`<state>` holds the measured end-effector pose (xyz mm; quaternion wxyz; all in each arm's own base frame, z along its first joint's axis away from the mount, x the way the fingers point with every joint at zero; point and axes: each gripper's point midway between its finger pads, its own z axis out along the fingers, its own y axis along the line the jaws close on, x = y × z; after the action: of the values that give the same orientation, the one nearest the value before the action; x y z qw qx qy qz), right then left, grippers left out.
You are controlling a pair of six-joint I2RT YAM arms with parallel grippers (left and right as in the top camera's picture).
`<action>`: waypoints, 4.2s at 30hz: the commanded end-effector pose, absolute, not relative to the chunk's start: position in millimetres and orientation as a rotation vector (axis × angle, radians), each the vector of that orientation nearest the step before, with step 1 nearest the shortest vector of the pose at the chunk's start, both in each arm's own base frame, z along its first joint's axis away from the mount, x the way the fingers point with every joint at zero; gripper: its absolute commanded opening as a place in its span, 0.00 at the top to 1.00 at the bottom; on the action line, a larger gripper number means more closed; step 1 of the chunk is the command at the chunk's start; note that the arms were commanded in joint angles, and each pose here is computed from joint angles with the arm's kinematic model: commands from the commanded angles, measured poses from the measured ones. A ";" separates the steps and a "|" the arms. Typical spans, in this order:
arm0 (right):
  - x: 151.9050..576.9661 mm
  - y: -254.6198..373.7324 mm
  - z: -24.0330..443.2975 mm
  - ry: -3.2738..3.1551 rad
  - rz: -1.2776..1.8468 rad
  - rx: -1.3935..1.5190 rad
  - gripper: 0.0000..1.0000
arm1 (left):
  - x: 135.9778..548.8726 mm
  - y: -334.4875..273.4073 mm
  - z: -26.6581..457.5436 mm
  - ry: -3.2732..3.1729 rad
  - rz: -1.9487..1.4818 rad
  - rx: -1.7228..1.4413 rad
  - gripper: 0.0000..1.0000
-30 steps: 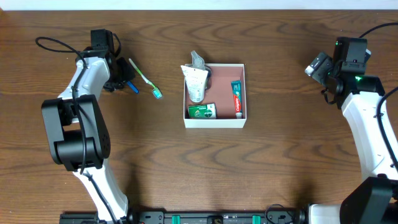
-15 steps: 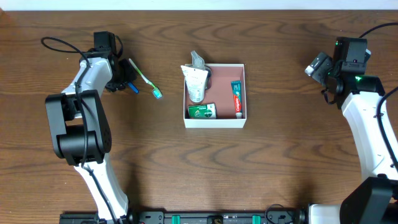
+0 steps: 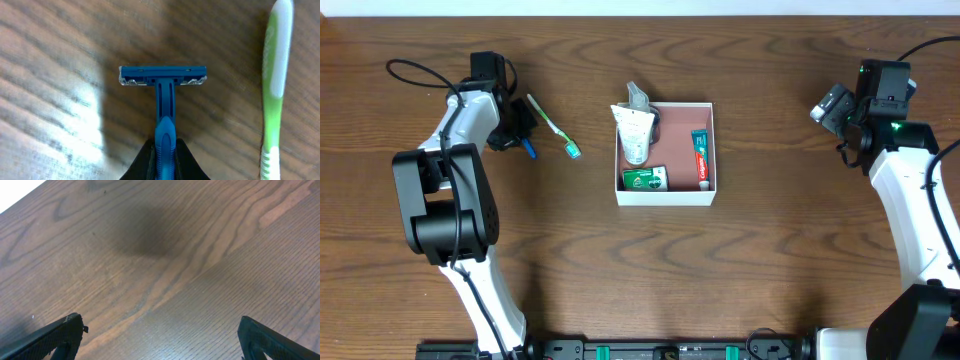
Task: Pack container
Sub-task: 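Grasp the blue razor handle with the left gripper and lift it, then carry the razor over the box and lower it inside with the left gripper, then release the razor and move the left gripper to the green toothbrush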
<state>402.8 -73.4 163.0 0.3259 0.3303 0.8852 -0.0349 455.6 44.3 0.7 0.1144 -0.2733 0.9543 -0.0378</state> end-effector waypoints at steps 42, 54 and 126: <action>402.6 -77.5 162.4 2.324 -0.105 0.862 0.01 | 337.0 -267.5 305.0 2.348 -0.658 0.281 0.92; 402.6 -77.6 162.4 2.323 -0.106 0.862 0.01 | 379.7 -303.4 192.6 2.477 -0.317 0.186 0.92; 402.6 -77.6 162.4 2.323 -0.106 0.862 0.01 | 383.5 -97.8 335.0 2.265 0.079 -0.158 0.48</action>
<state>402.8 -73.4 163.0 0.3259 0.3303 0.8852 -0.0349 364.6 -124.7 364.8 0.4516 -0.0296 0.8915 -0.0187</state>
